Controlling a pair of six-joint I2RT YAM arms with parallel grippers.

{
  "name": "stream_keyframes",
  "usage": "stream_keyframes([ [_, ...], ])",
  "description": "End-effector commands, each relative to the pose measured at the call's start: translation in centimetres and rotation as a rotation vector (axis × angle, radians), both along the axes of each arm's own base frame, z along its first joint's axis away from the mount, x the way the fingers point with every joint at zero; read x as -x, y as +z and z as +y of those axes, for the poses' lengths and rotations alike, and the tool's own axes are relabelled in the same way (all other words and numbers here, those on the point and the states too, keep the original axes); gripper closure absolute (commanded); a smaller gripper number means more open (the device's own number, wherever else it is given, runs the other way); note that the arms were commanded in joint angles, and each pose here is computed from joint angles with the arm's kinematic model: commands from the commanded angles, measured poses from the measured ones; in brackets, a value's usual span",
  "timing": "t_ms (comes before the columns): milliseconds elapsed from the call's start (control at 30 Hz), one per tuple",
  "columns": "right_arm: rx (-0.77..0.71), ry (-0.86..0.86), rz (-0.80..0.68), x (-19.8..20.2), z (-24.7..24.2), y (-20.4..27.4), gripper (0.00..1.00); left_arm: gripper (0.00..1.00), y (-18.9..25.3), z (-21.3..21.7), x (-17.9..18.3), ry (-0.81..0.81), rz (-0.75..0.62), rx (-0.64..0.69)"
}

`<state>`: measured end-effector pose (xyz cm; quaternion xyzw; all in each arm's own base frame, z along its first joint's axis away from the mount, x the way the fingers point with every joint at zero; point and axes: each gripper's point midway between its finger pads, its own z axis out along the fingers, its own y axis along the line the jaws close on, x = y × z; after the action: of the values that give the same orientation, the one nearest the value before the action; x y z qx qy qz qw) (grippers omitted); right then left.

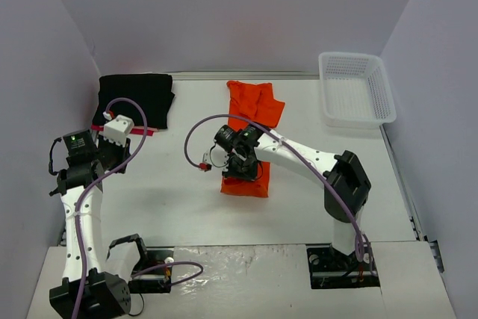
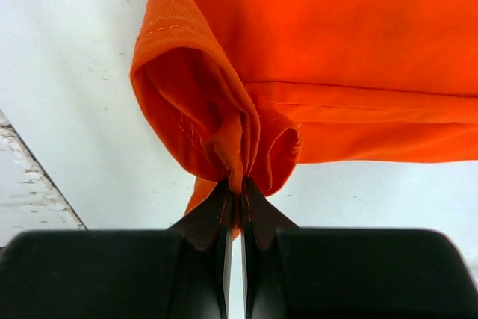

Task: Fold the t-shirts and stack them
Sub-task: Fold the folded rectangular tshirt in 1/3 of the way

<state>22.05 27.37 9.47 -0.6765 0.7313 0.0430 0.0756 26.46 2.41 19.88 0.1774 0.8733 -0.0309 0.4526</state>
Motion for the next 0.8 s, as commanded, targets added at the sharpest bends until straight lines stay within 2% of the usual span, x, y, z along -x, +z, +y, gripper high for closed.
stream_keyframes([
  [0,0.024,-0.006,-0.05,-1.8,-1.3,2.0,1.0,0.83,0.7,0.1,-0.3,-0.01,-0.035,-0.014],
  [367,0.023,-0.072,-0.144,-7.6,-1.8,3.4,1.0,0.83,0.7,0.3,-0.4,-0.005,-0.036,-0.018],
  [767,0.027,-0.139,-0.175,-13.3,-2.8,2.7,1.0,0.83,0.3,0.2,-0.7,-0.014,-0.021,-0.009],
])
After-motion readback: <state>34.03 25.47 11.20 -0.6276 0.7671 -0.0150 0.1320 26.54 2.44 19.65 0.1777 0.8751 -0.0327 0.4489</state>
